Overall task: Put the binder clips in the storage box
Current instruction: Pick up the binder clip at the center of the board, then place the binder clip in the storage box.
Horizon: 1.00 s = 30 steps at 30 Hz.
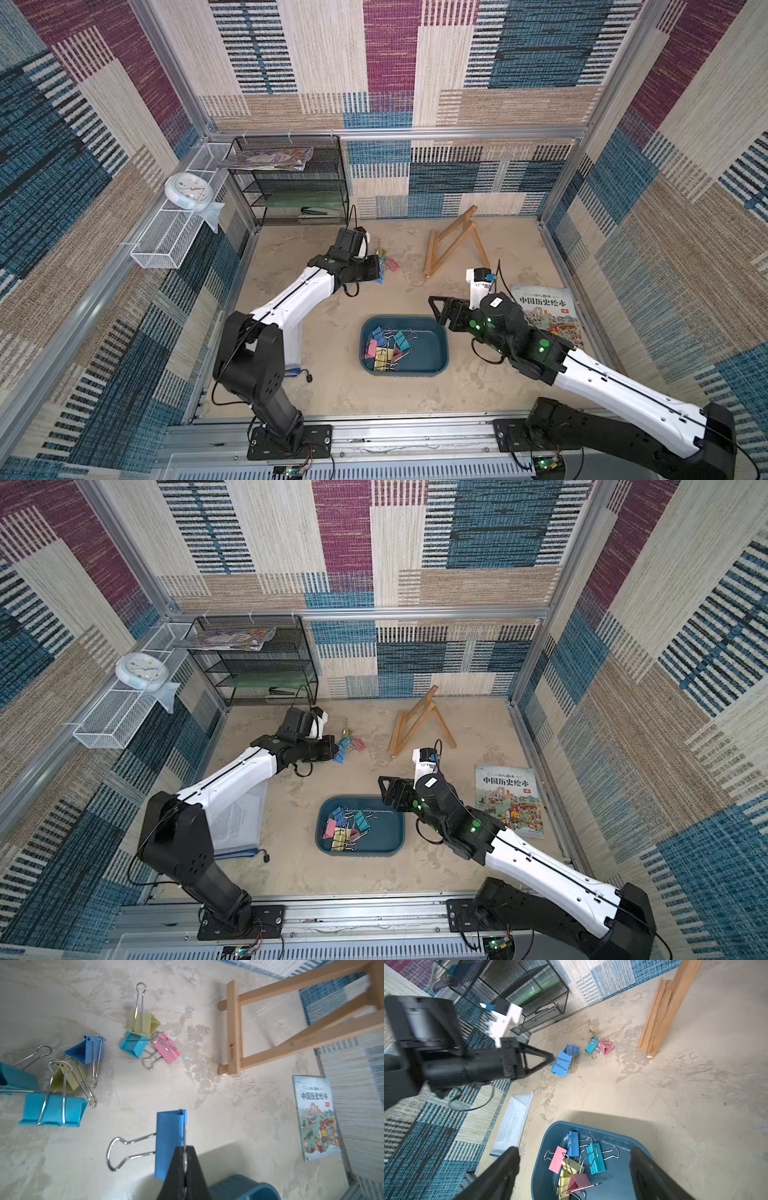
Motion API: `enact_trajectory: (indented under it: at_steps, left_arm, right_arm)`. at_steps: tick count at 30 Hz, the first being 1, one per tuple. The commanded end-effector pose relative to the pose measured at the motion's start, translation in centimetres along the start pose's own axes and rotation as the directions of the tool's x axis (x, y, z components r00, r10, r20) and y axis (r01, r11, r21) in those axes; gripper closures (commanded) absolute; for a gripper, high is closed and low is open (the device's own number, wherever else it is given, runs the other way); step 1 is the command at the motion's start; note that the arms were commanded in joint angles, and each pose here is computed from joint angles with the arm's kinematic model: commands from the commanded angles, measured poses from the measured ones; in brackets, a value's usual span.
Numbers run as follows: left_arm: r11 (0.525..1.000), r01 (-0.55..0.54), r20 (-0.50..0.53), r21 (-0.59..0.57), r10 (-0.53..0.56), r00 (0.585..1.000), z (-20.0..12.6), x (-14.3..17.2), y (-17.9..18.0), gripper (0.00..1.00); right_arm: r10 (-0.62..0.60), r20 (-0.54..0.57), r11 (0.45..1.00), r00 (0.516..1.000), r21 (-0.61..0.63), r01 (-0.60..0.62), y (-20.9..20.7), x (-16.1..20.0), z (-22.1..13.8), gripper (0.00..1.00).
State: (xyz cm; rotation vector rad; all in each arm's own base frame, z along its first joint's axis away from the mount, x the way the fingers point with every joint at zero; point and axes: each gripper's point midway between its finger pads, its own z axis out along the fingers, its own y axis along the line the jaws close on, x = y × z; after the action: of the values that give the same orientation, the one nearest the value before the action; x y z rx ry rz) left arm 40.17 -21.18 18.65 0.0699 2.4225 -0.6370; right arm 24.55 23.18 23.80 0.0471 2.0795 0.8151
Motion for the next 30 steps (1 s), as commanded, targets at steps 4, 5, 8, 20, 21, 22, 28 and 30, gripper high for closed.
enact_trajectory:
  at_steps: [4, 5, 8, 20, 21, 22, 28, 30]
  left_arm:
    - [0.988, -0.096, 0.074, -0.119, 0.106, 0.992, -7.3, 3.4, -2.8, 1.0]
    - [0.984, -0.123, 0.095, -0.129, 0.136, 0.986, -8.7, 4.1, -3.6, 1.0]
    - [0.965, -0.191, 0.12, -0.178, 0.214, 0.969, -11.3, 6.5, -5.0, 1.0]
    - [0.833, -0.481, 0.004, -0.273, 0.502, 0.865, -8.8, 16.2, -11.8, 1.0]
    - [0.812, -0.514, -0.016, -0.277, 0.531, 0.847, -8.0, 17.1, -12.5, 1.0]
    - [0.792, -0.542, -0.033, -0.282, 0.557, 0.83, -7.2, 17.8, -13.1, 1.0]
    - [0.745, -0.618, -0.119, -0.251, 0.61, 0.784, -2.5, 21.7, -15.4, 1.0]
    - [0.752, -0.609, -0.11, -0.252, 0.603, 0.79, -1.3, 22.0, -15.4, 1.0]
  right_arm:
    - [-0.018, 0.009, 0.998, 1.0, 0.053, 0.017, -1.0, -0.3, -0.5, 0.05]
    - [-0.017, 0.017, 0.998, 1.0, 0.056, 0.016, -1.2, -0.4, -0.6, 0.04]
    - [-0.02, 0.038, 0.998, 0.999, 0.063, 0.018, -1.3, -0.9, -0.7, 0.02]
    - [0.023, 0.088, 0.992, 0.996, 0.118, -0.033, -3.0, -1.2, -1.1, 0.01]
    - [0.029, 0.096, 0.99, 0.995, 0.135, -0.042, -3.4, -1.2, -1.3, 0.01]
    - [0.037, 0.104, 0.986, 0.994, 0.159, -0.054, -4.0, -1.2, -1.5, 0.01]
    - [0.088, 0.132, 0.946, 0.987, 0.3, -0.124, -8.1, -0.7, -2.7, 0.01]
    - [0.117, 0.126, 0.936, 0.985, 0.317, -0.152, -9.2, -0.2, -2.8, 0.01]
